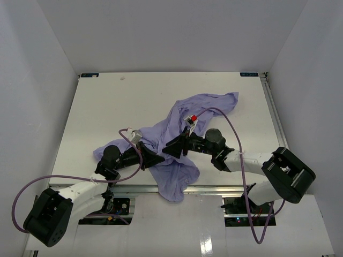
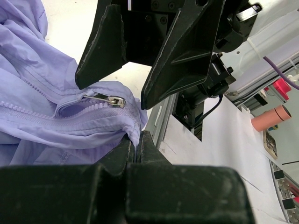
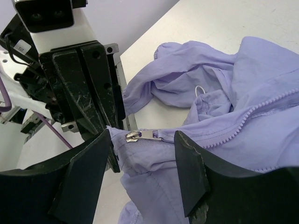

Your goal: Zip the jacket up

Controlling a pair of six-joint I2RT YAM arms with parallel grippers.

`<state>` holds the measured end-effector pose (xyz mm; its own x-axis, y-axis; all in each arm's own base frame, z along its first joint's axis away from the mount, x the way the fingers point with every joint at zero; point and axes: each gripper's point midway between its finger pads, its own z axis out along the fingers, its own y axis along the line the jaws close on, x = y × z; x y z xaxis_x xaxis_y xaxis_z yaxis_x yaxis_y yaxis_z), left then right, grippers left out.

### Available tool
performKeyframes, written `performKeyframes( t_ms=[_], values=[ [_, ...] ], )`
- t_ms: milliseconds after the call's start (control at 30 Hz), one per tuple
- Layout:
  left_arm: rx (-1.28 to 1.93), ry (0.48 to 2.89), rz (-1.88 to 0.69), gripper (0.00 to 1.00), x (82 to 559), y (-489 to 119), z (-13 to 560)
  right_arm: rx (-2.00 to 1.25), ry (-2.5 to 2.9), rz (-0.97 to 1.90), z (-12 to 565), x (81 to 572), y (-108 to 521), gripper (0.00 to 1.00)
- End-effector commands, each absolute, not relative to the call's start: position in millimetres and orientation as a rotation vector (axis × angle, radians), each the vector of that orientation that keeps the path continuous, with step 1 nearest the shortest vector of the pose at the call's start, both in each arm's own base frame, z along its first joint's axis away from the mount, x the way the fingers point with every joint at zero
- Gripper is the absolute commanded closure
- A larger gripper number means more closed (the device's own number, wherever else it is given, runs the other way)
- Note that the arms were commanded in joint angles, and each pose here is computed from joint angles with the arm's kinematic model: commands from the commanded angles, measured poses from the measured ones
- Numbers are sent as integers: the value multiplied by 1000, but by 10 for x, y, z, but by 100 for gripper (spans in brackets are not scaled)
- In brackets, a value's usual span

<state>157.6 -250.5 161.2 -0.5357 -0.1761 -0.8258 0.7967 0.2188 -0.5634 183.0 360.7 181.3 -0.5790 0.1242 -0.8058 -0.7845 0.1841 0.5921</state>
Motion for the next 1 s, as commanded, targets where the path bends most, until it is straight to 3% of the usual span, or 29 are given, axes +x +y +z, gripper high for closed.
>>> performKeyframes(
  t_ms=[0, 267, 433, 600, 700, 867, 967],
  values=[
    [622, 1593, -1433, 100, 1566, -2502, 1670, -608, 1683, 1494, 1871, 1853, 3646, 37],
    [631, 1594, -1432, 100, 1570, -2509, 1672, -655, 1655, 1576, 1895, 1792, 3831, 47],
    [622, 1621, -1420, 100, 1595, -2507, 1628, -665, 1589, 1603, 1986, 1756, 3822, 72],
    [600, 1672, -1422, 100, 1611, -2509, 1528, -676, 1522, 1611, 2108, 1716, 3785, 83],
    [593, 1681, -1419, 100, 1619, -2506, 1516, -686, 1505, 1613, 2140, 1697, 3775, 83],
    [593, 1679, -1419, 100, 1618, -2506, 1525, -702, 1493, 1597, 2139, 1703, 3775, 65],
    [594, 1680, -1420, 100, 1615, -2505, 1520, -710, 1485, 1594, 2148, 1716, 3793, 63]
  ],
)
